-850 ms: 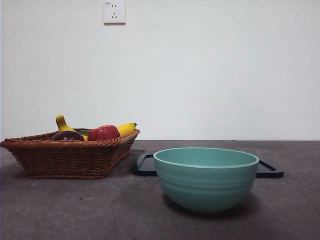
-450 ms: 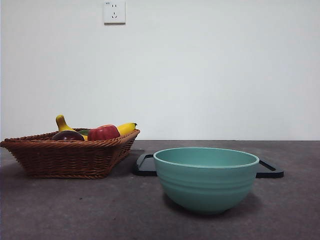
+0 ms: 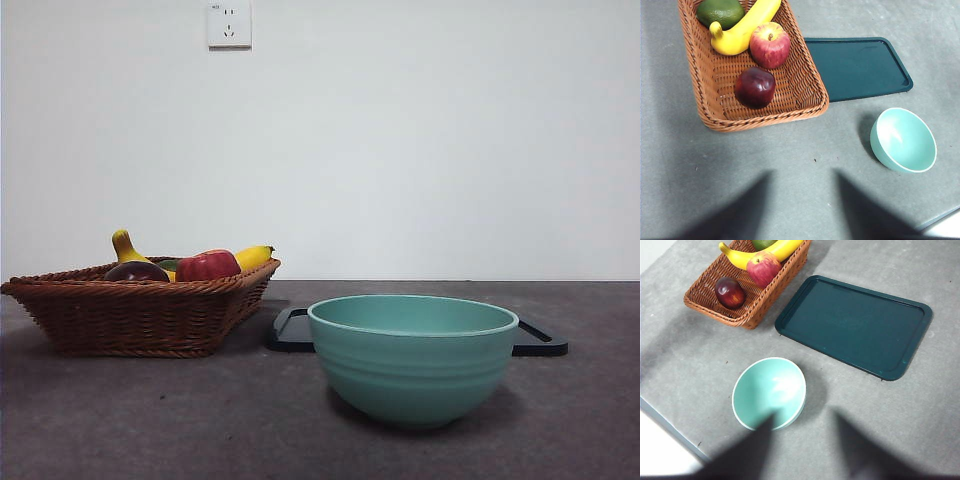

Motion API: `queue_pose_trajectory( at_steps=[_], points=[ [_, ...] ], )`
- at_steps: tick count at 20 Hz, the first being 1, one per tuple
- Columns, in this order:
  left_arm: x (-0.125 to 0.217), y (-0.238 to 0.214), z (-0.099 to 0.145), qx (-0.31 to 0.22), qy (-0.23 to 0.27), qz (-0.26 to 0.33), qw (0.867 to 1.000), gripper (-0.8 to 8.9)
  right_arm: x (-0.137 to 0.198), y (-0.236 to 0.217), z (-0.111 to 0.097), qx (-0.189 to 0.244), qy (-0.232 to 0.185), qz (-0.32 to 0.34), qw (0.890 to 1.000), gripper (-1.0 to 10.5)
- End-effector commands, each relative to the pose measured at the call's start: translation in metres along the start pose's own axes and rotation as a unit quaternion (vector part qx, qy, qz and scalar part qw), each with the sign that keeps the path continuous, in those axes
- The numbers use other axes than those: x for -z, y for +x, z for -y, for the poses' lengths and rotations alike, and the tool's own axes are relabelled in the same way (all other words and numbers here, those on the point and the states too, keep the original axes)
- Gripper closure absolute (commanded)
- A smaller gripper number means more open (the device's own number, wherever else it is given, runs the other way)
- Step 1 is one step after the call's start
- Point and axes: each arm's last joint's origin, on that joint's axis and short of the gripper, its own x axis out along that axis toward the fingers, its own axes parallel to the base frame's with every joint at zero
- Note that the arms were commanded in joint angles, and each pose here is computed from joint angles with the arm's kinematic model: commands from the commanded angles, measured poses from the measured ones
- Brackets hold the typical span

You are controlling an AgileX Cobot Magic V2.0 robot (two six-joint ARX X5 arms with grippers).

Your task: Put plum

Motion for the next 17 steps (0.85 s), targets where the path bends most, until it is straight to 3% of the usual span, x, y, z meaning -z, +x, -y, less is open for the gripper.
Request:
queue_pose_trajectory(
  at_steps=[1, 10, 17],
  points=[
    [-0.005, -0.004, 0.002, 0.003, 0.011, 0.010, 1.000, 3.96, -0.004, -0.003, -0.002, -0.003, -0.001, 0.008, 1.000, 5.2],
    [-0.008, -0.004, 0.002, 0.004, 0.003, 0.011, 1.000, 3.99, -0.004, -0.003, -0.002, -0.003, 0.001, 0.007, 1.000, 5.2],
    [-0.053, 0.010, 0.001, 0.012, 0.019, 0.012, 1.000, 4.08, -0.004, -0.003, -0.002, -0.003, 0.001, 0.007, 1.000, 5.2]
  ],
)
